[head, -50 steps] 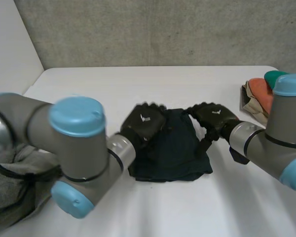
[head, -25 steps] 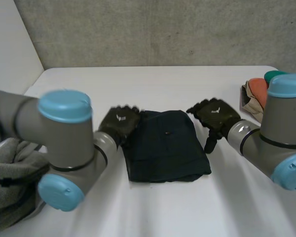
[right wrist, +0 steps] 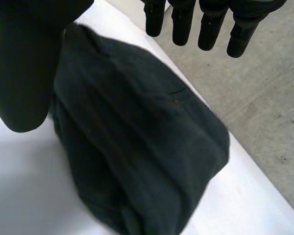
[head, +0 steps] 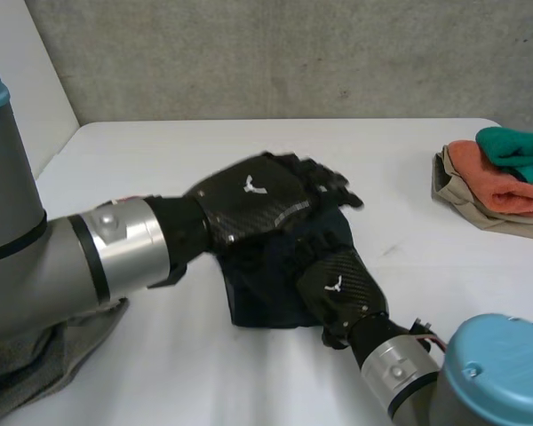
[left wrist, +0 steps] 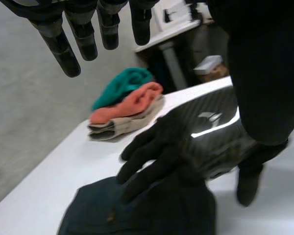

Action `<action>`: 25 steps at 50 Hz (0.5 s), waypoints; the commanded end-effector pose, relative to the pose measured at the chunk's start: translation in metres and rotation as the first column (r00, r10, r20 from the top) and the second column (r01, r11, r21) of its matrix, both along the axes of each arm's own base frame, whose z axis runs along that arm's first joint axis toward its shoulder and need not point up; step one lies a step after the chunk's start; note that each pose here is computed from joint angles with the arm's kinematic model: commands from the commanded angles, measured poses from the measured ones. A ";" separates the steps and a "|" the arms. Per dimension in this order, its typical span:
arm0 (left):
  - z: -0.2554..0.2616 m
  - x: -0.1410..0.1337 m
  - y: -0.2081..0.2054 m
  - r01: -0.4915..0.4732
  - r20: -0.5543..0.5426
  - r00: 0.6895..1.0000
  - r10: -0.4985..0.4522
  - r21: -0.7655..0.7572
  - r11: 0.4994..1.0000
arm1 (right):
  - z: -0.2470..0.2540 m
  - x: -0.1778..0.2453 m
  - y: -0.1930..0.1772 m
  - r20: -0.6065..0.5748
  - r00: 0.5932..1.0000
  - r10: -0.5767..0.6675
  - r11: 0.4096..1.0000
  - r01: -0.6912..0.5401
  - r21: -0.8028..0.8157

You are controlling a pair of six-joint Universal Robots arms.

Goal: Fold the laundry.

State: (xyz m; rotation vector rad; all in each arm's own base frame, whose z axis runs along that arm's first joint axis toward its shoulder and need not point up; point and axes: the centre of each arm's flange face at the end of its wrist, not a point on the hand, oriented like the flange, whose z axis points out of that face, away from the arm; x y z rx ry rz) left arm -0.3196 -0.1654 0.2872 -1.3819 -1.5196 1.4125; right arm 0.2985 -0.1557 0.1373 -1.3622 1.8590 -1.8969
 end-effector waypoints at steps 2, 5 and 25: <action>-0.004 -0.008 0.012 0.017 0.020 1.000 -0.016 -0.043 0.999 | -0.026 0.014 -0.020 -0.010 1.000 0.009 0.997 -0.010 -0.073; -0.004 -0.010 0.011 0.002 0.011 1.000 -0.002 -0.051 0.999 | -0.032 0.019 -0.029 -0.027 1.000 0.008 0.993 -0.011 -0.116; -0.006 -0.010 0.004 -0.032 -0.016 0.999 0.031 -0.028 0.999 | -0.039 0.031 -0.061 -0.008 1.000 -0.028 0.984 0.026 -0.178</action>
